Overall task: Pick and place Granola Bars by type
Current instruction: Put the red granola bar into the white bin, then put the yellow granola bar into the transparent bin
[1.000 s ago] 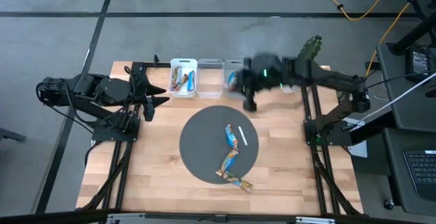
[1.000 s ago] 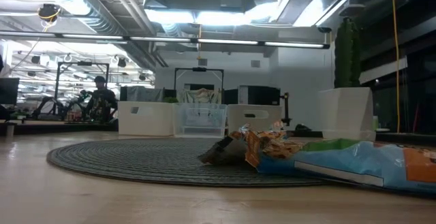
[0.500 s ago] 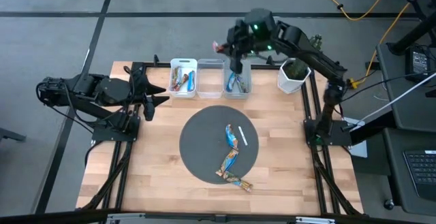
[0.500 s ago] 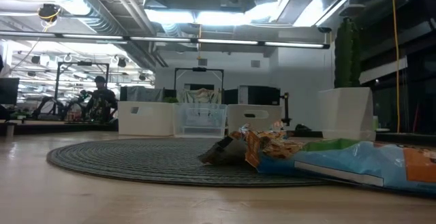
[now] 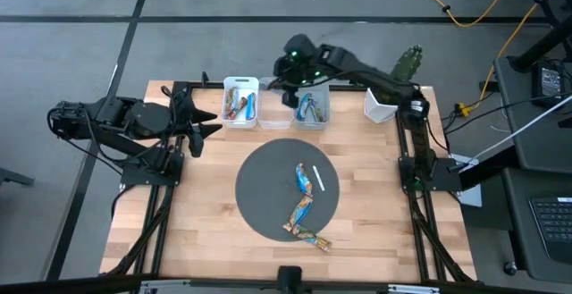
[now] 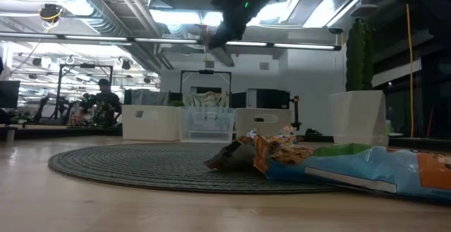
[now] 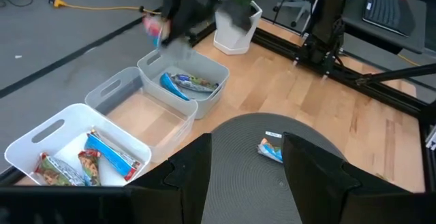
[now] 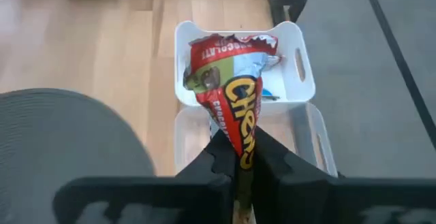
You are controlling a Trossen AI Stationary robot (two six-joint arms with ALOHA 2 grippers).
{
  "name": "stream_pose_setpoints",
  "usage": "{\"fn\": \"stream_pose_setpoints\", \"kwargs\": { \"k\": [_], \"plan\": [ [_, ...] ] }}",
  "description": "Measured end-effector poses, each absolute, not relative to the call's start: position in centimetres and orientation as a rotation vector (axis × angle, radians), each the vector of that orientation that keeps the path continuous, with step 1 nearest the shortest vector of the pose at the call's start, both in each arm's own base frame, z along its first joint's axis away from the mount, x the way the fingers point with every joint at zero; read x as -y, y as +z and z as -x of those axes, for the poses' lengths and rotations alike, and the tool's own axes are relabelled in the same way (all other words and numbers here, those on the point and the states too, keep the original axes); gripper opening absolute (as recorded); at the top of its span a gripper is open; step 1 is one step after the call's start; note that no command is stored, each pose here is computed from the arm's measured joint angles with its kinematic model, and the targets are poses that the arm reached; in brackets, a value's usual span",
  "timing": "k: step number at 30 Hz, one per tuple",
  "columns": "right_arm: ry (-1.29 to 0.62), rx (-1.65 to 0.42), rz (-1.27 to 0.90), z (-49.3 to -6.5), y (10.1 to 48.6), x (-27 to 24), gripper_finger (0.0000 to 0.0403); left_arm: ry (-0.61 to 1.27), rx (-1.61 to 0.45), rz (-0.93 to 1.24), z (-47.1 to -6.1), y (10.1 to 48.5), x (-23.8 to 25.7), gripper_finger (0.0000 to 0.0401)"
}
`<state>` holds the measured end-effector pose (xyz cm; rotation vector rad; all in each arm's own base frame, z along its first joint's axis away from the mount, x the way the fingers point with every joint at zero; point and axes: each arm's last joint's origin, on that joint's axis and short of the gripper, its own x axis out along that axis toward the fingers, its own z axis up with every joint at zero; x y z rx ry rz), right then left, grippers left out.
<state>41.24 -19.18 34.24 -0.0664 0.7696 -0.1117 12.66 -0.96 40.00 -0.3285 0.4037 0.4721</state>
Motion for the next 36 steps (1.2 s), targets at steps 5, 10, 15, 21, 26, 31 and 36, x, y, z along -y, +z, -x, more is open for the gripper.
{"fn": "stream_pose_setpoints", "kwargs": {
  "k": [5,10,15,21,26,31,36],
  "plan": [
    [-0.097,-0.838,0.020,-43.1,28.8,20.7,0.0044,0.472,-0.405,0.327,-12.7,40.0,1.0,0.0169],
    [-0.066,-0.861,0.016,-44.0,26.7,21.2,0.0030,0.465,-0.409,0.329,-12.7,40.0,1.0,0.0169],
    [-0.067,-0.856,0.006,-44.2,26.3,21.3,0.0034,0.464,-0.410,0.329,-12.7,40.0,1.0,0.0169],
    [-0.103,-0.868,0.026,-44.1,26.3,21.5,0.0092,0.464,-0.410,0.328,-12.7,40.0,1.0,0.0169],
    [-0.114,-0.863,0.010,-43.9,26.8,21.4,0.0151,0.463,-0.410,0.329,-12.7,40.0,1.0,0.0169],
    [-0.077,-0.795,-0.072,-43.0,29.7,20.4,0.0192,0.456,-0.413,0.330,-12.7,40.0,1.0,0.0169],
    [0.006,-0.821,-0.025,-41.0,33.4,16.9,0.0191,0.454,-0.415,0.331,-12.7,40.0,1.0,0.0169]
  ]
}}
